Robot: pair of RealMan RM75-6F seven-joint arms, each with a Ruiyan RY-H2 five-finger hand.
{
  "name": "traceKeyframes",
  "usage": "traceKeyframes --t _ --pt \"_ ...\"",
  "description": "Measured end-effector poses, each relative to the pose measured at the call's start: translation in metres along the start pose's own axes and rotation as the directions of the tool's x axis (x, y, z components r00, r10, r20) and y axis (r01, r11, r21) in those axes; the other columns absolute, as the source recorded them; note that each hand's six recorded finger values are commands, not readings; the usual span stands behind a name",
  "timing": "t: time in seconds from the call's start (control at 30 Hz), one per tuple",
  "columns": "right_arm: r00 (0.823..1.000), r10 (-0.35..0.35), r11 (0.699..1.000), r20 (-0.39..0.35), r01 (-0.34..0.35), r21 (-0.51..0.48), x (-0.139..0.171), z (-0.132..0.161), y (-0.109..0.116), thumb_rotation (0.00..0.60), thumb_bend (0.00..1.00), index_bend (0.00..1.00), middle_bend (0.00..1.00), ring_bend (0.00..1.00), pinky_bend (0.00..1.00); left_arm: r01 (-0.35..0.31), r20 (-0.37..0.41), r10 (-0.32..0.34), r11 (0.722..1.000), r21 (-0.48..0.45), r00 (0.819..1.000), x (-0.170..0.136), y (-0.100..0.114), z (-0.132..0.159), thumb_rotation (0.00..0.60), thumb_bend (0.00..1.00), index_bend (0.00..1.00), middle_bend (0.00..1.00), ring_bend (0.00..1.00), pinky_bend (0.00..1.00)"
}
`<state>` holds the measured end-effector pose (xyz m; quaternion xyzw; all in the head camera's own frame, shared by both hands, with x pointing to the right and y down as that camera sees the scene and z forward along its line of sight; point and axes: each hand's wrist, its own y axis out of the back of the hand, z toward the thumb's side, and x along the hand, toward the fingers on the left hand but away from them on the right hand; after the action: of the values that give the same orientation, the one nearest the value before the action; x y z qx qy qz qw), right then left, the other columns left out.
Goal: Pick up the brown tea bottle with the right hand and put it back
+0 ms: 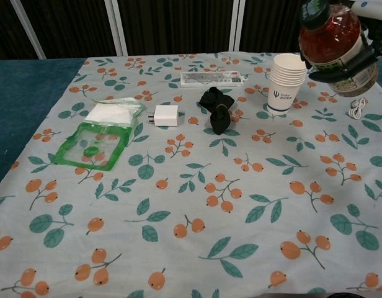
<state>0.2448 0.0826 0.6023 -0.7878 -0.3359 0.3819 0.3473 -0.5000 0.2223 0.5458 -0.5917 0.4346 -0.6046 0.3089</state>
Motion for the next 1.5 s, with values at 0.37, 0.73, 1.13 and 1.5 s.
traceKeyframes --t 0.37,0.73,1.13,1.5 --pt "0.992 -0.060 0.814 -0.110 0.113 0.569 -0.008 0.056 0.023 0.600 0.42 0.52 0.49 0.53 0.63 -0.003 -0.001 0.003 1.000 -0.003 1.000 -0.001 0.001 -0.001 0.600 0.37 0.07 0.00 0.00 0.00" --pt "0.965 -0.180 0.967 -0.191 0.209 0.144 -0.005 0.090 0.042 0.600 0.43 0.52 0.48 0.54 0.63 0.001 -0.003 -0.001 1.000 -0.005 1.000 -0.001 0.001 -0.001 0.600 0.37 0.07 0.00 0.00 0.00" --pt "0.942 -0.282 0.404 -0.182 -0.056 -0.913 -0.003 0.107 0.072 0.600 0.43 0.52 0.47 0.54 0.63 0.002 -0.004 -0.002 1.000 -0.010 1.000 0.000 0.001 -0.003 0.600 0.37 0.07 0.00 0.00 0.00" --pt "0.955 -0.249 -0.072 -0.161 -0.184 -0.980 -0.007 0.097 0.077 0.600 0.42 0.52 0.48 0.56 0.64 0.001 -0.002 -0.001 1.000 -0.004 1.000 0.000 0.002 -0.003 0.600 0.37 0.07 0.00 0.00 0.00"
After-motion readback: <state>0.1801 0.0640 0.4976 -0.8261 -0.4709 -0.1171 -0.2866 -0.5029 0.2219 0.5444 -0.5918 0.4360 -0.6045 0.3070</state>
